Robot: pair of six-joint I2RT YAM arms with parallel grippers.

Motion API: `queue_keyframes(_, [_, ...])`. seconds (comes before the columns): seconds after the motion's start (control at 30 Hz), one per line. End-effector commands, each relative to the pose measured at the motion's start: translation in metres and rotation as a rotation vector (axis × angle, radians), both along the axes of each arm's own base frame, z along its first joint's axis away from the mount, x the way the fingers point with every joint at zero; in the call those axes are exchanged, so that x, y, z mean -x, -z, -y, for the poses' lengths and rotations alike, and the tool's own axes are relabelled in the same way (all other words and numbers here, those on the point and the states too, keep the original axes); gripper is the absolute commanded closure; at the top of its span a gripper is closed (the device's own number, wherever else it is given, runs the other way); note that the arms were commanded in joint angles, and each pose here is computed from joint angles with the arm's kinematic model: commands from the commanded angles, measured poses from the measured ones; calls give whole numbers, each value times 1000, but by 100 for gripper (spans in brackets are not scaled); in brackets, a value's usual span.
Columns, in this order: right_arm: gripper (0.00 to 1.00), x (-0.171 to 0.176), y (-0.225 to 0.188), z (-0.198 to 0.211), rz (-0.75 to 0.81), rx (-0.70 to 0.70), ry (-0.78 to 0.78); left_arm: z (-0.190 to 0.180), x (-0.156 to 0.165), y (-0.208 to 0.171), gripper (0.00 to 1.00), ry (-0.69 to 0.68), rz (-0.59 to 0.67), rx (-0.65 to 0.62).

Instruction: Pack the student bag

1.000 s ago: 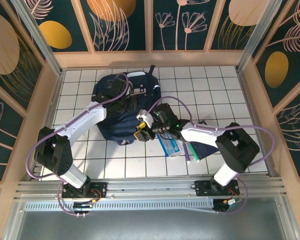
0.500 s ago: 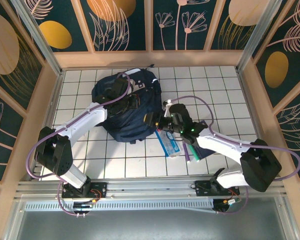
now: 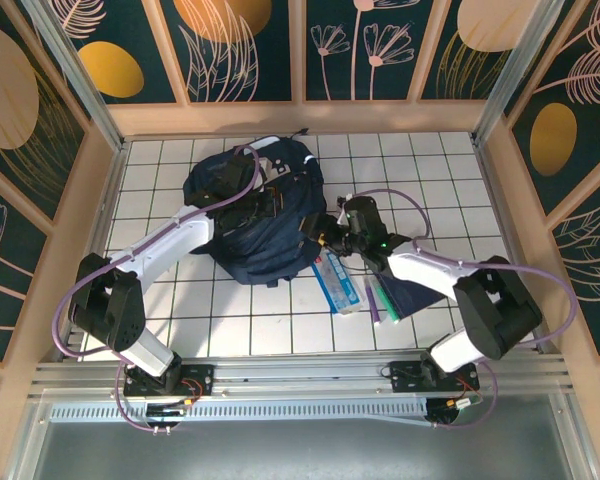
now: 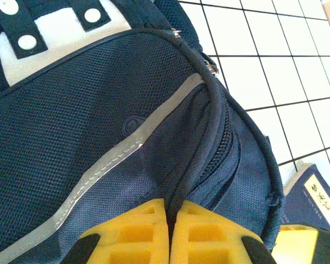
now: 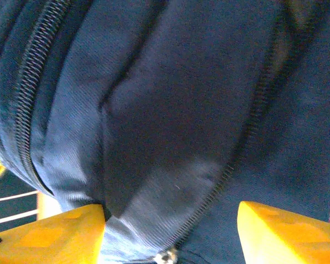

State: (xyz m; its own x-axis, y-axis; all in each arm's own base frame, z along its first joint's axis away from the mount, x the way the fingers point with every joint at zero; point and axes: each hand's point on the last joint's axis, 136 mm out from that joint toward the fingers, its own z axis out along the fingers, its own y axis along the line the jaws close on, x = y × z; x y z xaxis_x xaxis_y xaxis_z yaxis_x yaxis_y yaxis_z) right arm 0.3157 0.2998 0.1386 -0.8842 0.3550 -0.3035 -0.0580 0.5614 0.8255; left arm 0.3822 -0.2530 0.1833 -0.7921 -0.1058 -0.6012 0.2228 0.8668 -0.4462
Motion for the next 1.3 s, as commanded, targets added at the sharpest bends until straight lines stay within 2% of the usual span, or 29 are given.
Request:
queue_keyframes(0.0, [36, -12, -39, -26, 70, -172, -35, 13, 1, -33, 100, 24, 56, 135])
queue_keyframes(0.13, [43, -14, -45, -37, 50, -259, -58, 17, -2, -29, 100, 44, 59, 138])
queue_keyframes(0.17, [49, -14, -48, -38, 55, -276, -60, 18, -4, -32, 100, 56, 68, 141])
queue_keyframes(0.3, [83, -14, -64, -40, 86, -323, -69, -2, -23, -28, 100, 27, 79, 120])
queue_keyframes(0.4, [99, -17, -68, -42, 103, -325, -60, -16, -43, -22, 99, 6, 99, 83])
queue_keyframes(0.43, [100, -19, -68, -44, 104, -322, -57, -20, -48, -23, 85, -4, 102, 65])
queue_keyframes(0.5, [100, -25, -64, -49, 92, -312, -46, -27, -50, -37, 41, -4, 95, 54])
queue_keyframes(0.53, [100, -28, -61, -51, 81, -305, -35, -29, -46, -47, 28, -4, 92, 58])
queue_keyframes(0.57, [100, -31, -58, -53, 72, -296, -23, -34, -38, -57, 20, -19, 78, 67])
queue_keyframes(0.67, [100, -36, -52, -58, 52, -281, 10, -45, 2, -69, 24, -57, -8, 130])
queue_keyframes(0.73, [100, -37, -55, -64, 55, -284, 7, -51, 35, -59, 35, -78, -104, 179])
queue_keyframes(0.77, [100, -38, -56, -67, 52, -282, 4, -50, 55, -48, 36, -78, -169, 219])
queue_keyframes(0.83, [100, -38, -56, -73, 44, -276, -7, -38, 92, -24, 41, -38, -286, 294])
queue_keyframes(0.93, [100, -38, -57, -78, 38, -274, -13, -7, 132, -11, 42, 41, -338, 322])
queue_keyframes(1.03, [100, -36, -59, -81, 35, -282, -12, 1, 142, 5, 43, 42, -363, 303])
queue_keyframes(1.27, [100, -28, -65, -88, 43, -274, -21, 3, 119, 10, 46, 25, -304, 238])
